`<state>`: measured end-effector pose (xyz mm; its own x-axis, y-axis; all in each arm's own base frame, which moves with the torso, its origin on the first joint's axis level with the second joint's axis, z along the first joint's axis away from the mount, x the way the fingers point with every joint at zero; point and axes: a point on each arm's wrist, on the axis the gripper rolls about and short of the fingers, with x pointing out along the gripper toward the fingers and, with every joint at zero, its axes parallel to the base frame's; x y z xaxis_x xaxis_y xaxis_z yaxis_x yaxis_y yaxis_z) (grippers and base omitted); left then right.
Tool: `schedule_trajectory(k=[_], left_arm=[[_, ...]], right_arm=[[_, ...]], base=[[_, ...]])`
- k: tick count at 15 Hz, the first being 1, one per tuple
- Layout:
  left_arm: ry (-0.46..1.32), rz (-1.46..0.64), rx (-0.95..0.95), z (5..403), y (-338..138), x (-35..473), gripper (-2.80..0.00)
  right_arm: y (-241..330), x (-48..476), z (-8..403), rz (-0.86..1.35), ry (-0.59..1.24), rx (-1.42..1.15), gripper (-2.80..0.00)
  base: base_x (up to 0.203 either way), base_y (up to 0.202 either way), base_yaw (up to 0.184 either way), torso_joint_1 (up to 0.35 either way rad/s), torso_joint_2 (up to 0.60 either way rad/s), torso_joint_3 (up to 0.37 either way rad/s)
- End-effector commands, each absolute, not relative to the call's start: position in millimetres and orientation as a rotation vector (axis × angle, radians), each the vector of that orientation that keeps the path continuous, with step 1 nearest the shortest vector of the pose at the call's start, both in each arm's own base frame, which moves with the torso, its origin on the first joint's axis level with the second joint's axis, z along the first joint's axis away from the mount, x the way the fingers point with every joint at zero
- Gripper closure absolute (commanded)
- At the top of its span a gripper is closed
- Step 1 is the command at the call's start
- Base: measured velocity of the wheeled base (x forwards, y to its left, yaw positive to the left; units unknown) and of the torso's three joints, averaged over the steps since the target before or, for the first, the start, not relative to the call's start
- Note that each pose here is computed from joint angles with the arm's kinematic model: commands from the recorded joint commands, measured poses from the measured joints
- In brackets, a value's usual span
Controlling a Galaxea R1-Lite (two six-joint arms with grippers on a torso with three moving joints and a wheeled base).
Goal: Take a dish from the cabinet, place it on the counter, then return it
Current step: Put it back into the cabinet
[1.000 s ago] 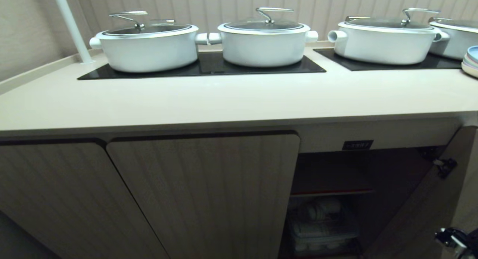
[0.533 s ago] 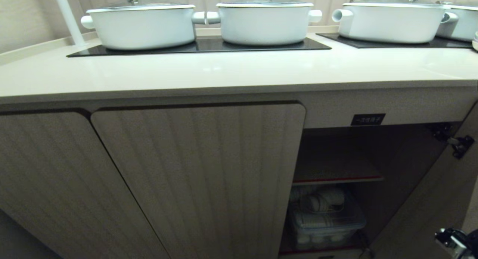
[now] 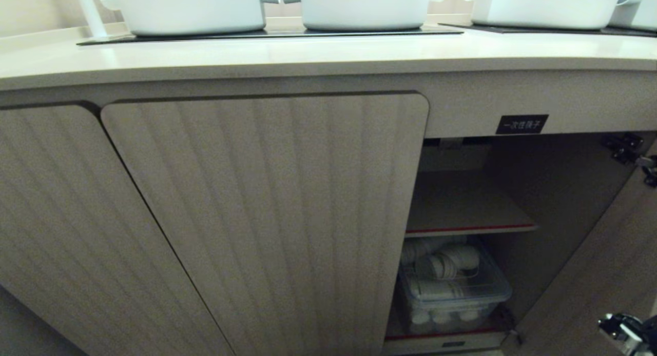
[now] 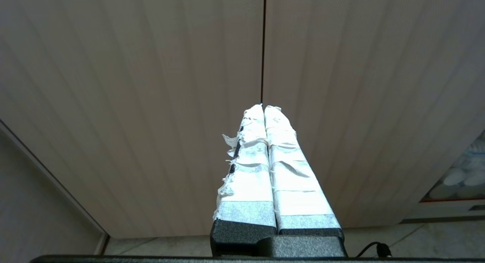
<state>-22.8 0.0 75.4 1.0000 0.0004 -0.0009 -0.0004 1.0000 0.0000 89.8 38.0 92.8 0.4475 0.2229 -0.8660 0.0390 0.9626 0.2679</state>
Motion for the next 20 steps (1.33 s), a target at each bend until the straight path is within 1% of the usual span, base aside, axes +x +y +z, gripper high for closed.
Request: schedule_trajectory(k=[1, 11, 20], left_arm=[[0.0, 0.002, 0.0, 75.5, 0.0, -22.8, 0.0], [0.0, 0.0, 0.0, 75.5, 0.0, -22.8, 0.0], [0.0, 0.0, 0.0, 75.5, 0.0, -22.8, 0.0]], right_arm=[[38.3, 90.0, 92.4, 0.115, 1.109, 0.265, 0.0], [38.6, 89.0, 90.4, 0.118, 1.12, 0.26, 0.0], [39.5, 91.4, 92.8, 0.128, 1.096, 0.261, 0.0]], base=[[0.0, 0.0, 0.0, -0.015, 0.08, 0.059], [0.0, 0.0, 0.0, -0.001, 0.0, 0.003], [0.0, 0.0, 0.0, 0.0, 0.0, 0.0]])
